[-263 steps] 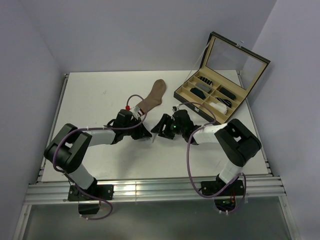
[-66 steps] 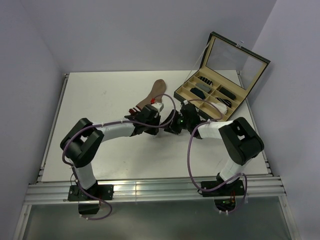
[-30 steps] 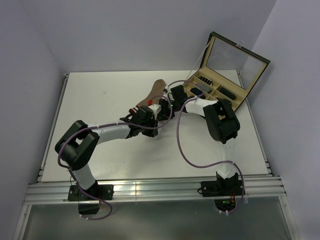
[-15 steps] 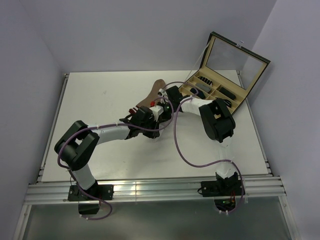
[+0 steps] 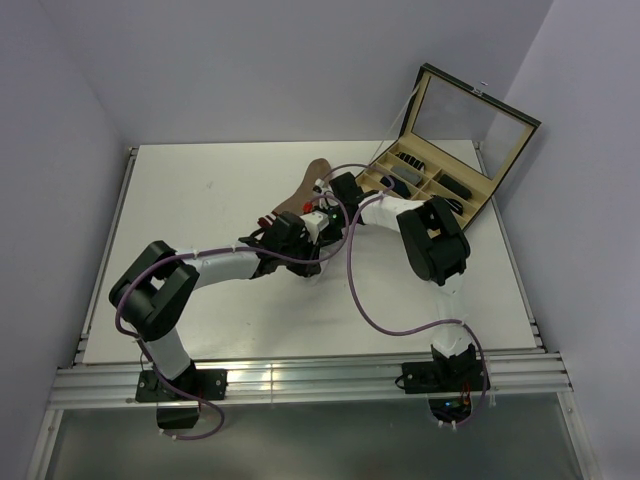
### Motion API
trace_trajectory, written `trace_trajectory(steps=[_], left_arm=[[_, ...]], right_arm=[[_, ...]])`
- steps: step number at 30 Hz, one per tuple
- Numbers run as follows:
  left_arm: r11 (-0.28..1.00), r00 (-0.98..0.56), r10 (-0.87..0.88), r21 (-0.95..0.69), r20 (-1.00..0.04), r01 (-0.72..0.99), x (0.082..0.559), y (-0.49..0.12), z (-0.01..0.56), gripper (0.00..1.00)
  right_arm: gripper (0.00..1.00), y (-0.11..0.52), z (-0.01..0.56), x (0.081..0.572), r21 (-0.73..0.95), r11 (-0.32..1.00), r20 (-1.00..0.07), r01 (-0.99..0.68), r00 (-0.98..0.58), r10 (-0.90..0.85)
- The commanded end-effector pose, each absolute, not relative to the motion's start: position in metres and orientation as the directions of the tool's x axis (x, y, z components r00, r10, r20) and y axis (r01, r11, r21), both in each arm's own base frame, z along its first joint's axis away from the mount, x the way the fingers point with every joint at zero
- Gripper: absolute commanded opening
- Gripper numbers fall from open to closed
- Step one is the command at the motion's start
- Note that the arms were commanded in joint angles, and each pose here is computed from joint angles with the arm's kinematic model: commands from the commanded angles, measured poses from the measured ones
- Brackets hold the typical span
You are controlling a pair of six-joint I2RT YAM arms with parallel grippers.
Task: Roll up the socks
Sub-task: Roll the sock at the center of the board.
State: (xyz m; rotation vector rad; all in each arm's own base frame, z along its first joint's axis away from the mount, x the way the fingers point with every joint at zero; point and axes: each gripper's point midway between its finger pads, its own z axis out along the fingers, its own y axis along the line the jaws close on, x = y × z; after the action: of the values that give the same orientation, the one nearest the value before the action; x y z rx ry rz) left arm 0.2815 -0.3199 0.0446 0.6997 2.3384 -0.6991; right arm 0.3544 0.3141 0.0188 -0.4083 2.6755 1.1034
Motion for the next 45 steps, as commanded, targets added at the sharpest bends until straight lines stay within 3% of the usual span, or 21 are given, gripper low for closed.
trace_trajectory(steps=[1,7,16,19,24,28,34,37,45], left_arm=[[0.645,-0.624,0.294,-0.331,-0.724,0.689,0.283,-0.339,0.066,0.01],[0.652,-0.634,0.277,-0.343,-0.722,0.676,0.283,-0.337,0.06,0.01],[0.693,-0.807,0.175,-0.512,-0.564,0.508,0.262,-0.331,0.016,0.0],[0.714,-0.853,0.145,-0.544,-0.501,0.441,0.254,-0.323,-0.001,0.0],[0.737,-0.885,0.085,-0.569,-0.458,0.365,0.25,-0.311,-0.011,0.0],[0.743,-0.891,0.074,-0.571,-0.448,0.349,0.251,-0.308,-0.013,0.0],[0.747,-0.898,0.055,-0.578,-0.437,0.328,0.255,-0.306,-0.015,0.0],[0.745,-0.906,0.039,-0.592,-0.422,0.308,0.256,-0.305,-0.016,0.0],[0.74,-0.92,-0.002,-0.619,-0.392,0.262,0.256,-0.298,-0.015,0.01]], right_arm=[[0.04,0.321,0.012,0.347,0.64,0.68,-0.291,-0.357,-0.932,-0.215],[0.04,0.319,0.011,0.345,0.636,0.683,-0.288,-0.359,-0.932,-0.221],[0.04,0.318,0.018,0.344,0.634,0.682,-0.308,-0.363,-0.928,-0.208],[0.09,0.319,0.026,0.346,0.639,0.676,-0.328,-0.368,-0.925,-0.193],[0.26,0.313,0.051,0.359,0.628,0.691,-0.382,-0.357,-0.916,-0.125],[0.4,0.288,0.077,0.386,0.607,0.742,-0.452,-0.284,-0.891,0.028],[0.52,0.239,0.121,0.397,0.642,0.751,-0.527,-0.155,-0.801,0.285],[0.55,0.206,0.112,0.383,0.674,0.738,-0.487,-0.038,-0.773,0.406],[0.56,0.215,0.086,0.33,0.809,0.588,-0.326,0.002,-0.832,0.45]])
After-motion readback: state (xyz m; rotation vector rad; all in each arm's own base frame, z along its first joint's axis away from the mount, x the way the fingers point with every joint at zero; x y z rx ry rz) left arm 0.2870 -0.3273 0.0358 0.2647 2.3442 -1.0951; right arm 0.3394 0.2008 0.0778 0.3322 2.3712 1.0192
